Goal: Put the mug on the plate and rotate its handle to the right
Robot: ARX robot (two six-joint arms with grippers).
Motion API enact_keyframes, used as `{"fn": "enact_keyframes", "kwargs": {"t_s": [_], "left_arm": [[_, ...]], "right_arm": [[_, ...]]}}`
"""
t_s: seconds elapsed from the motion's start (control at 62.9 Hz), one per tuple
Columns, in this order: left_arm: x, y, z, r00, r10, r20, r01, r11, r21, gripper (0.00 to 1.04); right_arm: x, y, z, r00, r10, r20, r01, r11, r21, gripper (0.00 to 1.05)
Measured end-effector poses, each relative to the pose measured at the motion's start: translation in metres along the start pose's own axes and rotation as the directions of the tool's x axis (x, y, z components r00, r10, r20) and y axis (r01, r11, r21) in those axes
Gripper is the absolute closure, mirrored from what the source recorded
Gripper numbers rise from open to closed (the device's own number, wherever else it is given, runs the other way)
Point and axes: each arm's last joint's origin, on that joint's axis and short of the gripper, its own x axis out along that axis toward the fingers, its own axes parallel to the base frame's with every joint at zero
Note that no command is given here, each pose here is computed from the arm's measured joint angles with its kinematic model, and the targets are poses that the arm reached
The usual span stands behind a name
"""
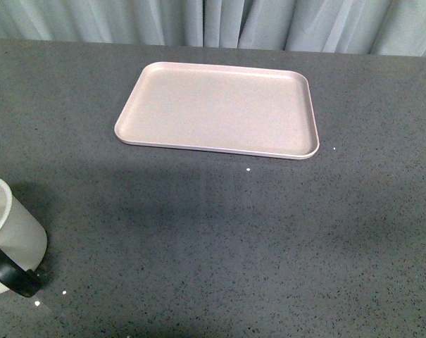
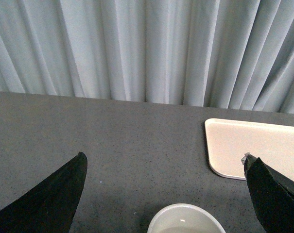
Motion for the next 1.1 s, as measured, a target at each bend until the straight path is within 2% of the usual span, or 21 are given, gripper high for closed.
{"fn": "enact_keyframes", "kwargs": {"t_s": [0.461,0.493,0.524,0.54,0.588,0.62,0.731,0.874,1.096], "left_arm": [[0.000,0.000,0.000,1.000,-0.003,-0.003,0.003,1.000,-0.001,0.09],[0.000,0.000,0.000,0.996,-0.036,-0.085,0.032,0.999,-0.043,0.09],[0.001,0.001,0.002,0.962,-0.084,-0.258,0.053,0.991,-0.124,0.09],[0.001,0.001,0.002,0.949,-0.084,-0.304,0.044,0.990,-0.137,0.09],[0.010,0.004,0.007,0.850,-0.093,-0.519,-0.030,0.974,-0.224,0.09],[0.019,0.006,0.009,0.821,-0.082,-0.564,-0.063,0.971,-0.232,0.09],[0.041,0.008,0.011,0.785,-0.089,-0.614,-0.070,0.971,-0.230,0.09],[0.064,0.010,-0.001,0.729,-0.072,-0.681,-0.084,0.978,-0.193,0.09],[0.087,0.007,-0.014,0.680,-0.080,-0.729,-0.067,0.983,-0.171,0.09]], "right_arm": [[0.000,0.000,0.000,1.000,0.000,0.000,0.000,1.000,0.000,0.09],[0.000,0.000,0.000,1.000,0.000,0.000,0.000,1.000,0.000,0.09],[0.000,0.000,0.000,1.000,0.000,0.000,0.000,1.000,0.000,0.09],[0.000,0.000,0.000,1.000,0.000,0.000,0.000,1.000,0.000,0.09],[0.000,0.000,0.000,1.000,0.001,0.000,-0.001,1.000,0.000,0.09],[0.000,0.000,0.000,1.000,0.001,0.000,-0.001,1.000,0.000,0.09],[0.000,0.000,0.000,1.000,0.000,0.000,0.000,1.000,0.000,0.09],[0.000,0.000,0.000,1.000,0.000,0.000,0.000,1.000,0.000,0.09],[0.000,0.000,0.000,1.000,0.001,0.000,-0.001,1.000,0.000,0.09]]}}
